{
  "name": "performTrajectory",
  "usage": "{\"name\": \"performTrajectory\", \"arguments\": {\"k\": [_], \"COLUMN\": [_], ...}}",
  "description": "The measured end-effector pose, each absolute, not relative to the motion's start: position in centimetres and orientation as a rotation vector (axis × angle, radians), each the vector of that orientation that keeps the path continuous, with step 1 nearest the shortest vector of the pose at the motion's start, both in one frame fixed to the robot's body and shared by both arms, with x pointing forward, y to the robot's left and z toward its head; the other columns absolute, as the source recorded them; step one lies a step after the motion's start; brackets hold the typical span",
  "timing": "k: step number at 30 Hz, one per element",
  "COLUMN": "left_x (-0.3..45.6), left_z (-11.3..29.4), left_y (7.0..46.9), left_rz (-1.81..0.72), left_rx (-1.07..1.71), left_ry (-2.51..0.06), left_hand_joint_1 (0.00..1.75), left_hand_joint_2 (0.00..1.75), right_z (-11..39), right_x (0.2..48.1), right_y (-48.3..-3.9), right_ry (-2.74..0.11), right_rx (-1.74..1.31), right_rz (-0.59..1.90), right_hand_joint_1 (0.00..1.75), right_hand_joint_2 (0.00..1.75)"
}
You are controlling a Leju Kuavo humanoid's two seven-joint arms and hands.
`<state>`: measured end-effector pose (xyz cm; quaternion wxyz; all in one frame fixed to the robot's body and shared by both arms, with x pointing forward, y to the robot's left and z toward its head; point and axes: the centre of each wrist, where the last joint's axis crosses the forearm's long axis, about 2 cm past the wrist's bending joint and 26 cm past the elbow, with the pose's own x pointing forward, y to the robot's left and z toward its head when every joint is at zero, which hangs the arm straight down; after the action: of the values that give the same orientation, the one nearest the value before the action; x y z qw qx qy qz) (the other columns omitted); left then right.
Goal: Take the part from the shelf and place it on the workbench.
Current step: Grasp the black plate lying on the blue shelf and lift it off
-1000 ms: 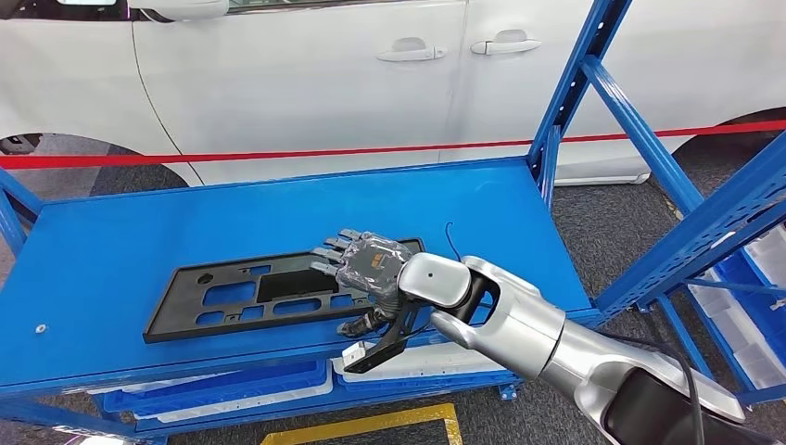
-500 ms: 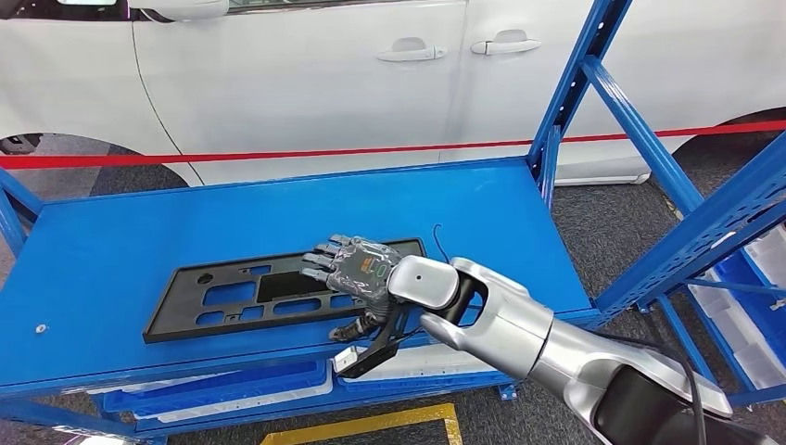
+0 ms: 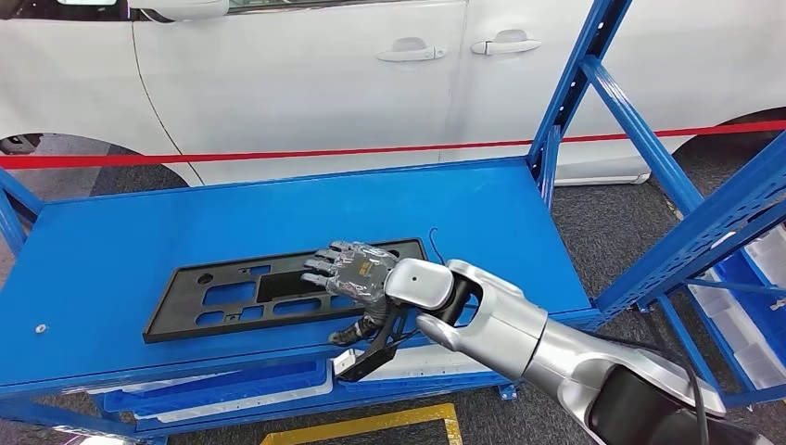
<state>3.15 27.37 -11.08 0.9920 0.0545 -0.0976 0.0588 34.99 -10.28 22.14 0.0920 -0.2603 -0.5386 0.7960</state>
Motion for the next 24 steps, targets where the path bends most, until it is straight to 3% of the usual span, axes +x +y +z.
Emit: {"name": "performTrajectory", "arguments": {"k": [14,18,22,24], "left_x": [3.2,3.2,3.2,3.2], "left_z": [-11.1,-11.1,-11.1,-11.1], "left_y": [27.4,27.5,27.5,27.5], "left_rz": [0.125,0.125,0.127,0.128], "left_rx": [0.1,0.097,0.095,0.095], "left_ry": [-0.177,-0.17,-0.169,-0.171], "left_hand_joint_1": [0.0,0.0,0.0,0.0], "left_hand_joint_2": [0.0,0.0,0.0,0.0], "right_z": [20.9,20.9,20.9,20.9], "right_x": [35.9,36.2,36.3,36.3], "right_y": [-10.2,-10.0,-9.8,-9.6], "right_ry": [-1.512,-1.502,-1.499,-1.499], "right_rx": [-0.781,-0.793,-0.795,-0.794], "right_rz": [2.367,2.365,2.365,2.365], "right_hand_joint_1": [0.0,0.0,0.0,0.0], "right_hand_joint_2": [0.0,1.75,1.75,0.87]}}
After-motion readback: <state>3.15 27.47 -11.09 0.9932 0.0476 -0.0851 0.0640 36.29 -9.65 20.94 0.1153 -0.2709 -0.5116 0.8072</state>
